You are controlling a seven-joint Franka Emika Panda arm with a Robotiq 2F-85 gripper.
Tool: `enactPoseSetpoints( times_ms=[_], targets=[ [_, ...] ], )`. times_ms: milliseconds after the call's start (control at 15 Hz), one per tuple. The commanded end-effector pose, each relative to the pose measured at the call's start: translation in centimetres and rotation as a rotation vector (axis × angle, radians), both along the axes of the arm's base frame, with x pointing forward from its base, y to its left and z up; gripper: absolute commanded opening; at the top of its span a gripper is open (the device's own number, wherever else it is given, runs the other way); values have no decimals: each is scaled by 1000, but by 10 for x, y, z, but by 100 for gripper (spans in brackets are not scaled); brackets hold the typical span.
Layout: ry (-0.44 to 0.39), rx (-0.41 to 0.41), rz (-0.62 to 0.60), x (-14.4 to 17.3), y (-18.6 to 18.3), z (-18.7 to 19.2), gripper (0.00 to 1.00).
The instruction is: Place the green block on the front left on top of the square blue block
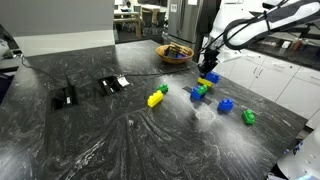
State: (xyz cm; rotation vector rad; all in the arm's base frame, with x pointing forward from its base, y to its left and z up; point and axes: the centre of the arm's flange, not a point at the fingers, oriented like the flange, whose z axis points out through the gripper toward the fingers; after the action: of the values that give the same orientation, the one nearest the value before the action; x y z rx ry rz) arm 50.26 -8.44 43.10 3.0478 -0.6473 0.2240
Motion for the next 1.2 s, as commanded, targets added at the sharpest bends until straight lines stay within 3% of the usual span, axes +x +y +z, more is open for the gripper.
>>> enactPoseSetpoints(
  times_ms=[0,333,1133],
  targets=[
    [59,-1,-27,-13,5,10,0],
    [121,16,-42,-20,9,14,0],
    [92,68,-69,-8,9,-8,0]
  ],
)
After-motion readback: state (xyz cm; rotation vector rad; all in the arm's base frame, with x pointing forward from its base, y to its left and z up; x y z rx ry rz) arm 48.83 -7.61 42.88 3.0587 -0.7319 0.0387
